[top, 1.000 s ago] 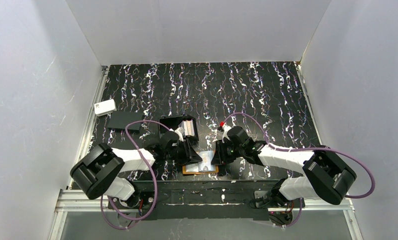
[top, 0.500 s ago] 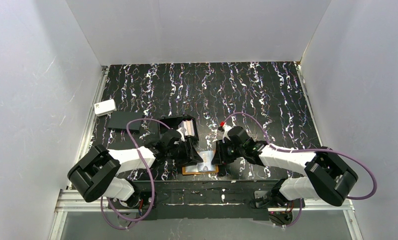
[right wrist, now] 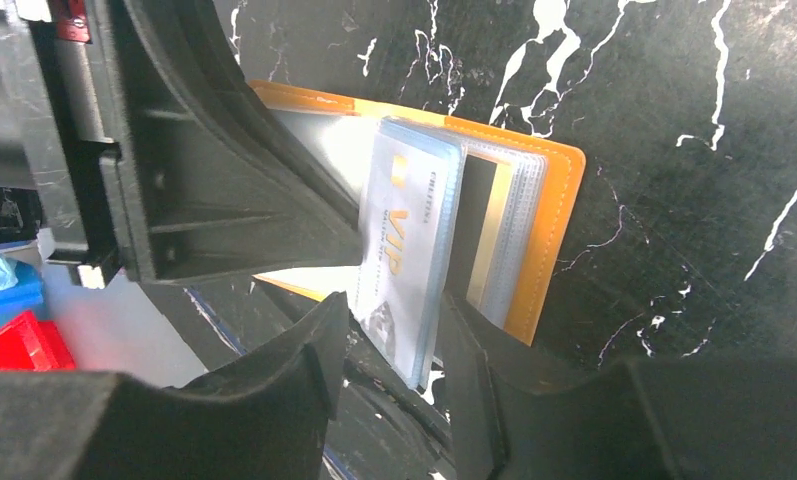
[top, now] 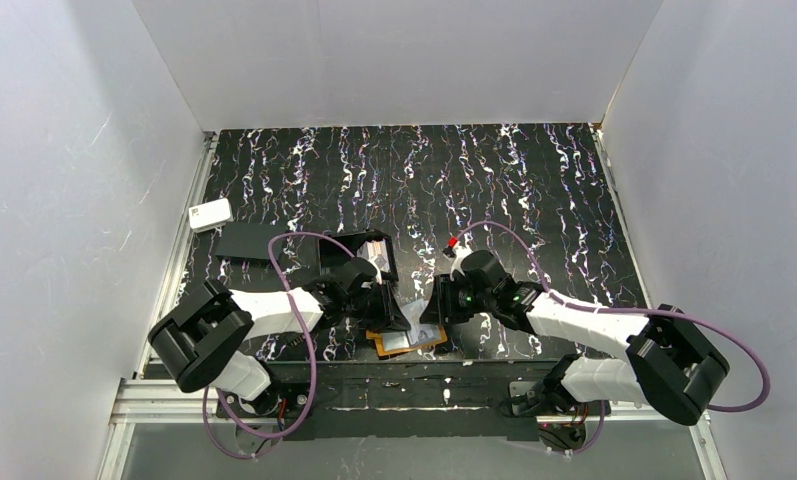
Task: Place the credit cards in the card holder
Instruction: Insert the credit card into the card holder.
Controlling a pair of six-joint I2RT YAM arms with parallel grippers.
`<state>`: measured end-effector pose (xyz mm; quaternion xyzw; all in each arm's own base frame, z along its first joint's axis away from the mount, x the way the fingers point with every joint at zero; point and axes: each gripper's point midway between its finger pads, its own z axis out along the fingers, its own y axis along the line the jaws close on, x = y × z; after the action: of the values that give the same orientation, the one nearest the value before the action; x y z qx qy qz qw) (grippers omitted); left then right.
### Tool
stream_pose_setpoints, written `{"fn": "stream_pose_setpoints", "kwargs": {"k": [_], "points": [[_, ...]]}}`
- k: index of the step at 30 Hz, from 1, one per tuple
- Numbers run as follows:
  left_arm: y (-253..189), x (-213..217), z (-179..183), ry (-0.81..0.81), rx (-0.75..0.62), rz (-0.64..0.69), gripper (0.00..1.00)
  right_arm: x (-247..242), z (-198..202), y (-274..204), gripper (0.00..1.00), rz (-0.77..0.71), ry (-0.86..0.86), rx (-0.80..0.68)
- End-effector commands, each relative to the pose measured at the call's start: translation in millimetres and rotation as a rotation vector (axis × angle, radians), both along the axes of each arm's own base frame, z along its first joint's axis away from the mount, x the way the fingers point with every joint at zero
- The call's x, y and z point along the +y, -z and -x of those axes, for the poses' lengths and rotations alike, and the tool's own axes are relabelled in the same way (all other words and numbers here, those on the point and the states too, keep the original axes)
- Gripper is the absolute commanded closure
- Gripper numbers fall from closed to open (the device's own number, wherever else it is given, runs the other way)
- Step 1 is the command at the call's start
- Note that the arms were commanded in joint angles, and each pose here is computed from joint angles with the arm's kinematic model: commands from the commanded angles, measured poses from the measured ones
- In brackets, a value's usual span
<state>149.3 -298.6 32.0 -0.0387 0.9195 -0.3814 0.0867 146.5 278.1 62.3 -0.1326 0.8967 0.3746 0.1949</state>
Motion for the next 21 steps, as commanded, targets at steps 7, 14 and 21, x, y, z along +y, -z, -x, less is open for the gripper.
{"fn": "stream_pose_setpoints", "kwargs": {"k": [7,14,21], "points": [[30,14,8,-0.020,0.053,-0.089,0.91,-3,-4,-9,0.49,-0.011,0.034,-0.004],[44,22,14,-0.025,0.087,-0.129,0.97,-17,-8,-8,0.38,0.077,0.046,-0.042],[50,24,17,-0.024,0.103,-0.145,0.99,-11,-6,-20,0.40,0.034,0.027,-0.046]]}}
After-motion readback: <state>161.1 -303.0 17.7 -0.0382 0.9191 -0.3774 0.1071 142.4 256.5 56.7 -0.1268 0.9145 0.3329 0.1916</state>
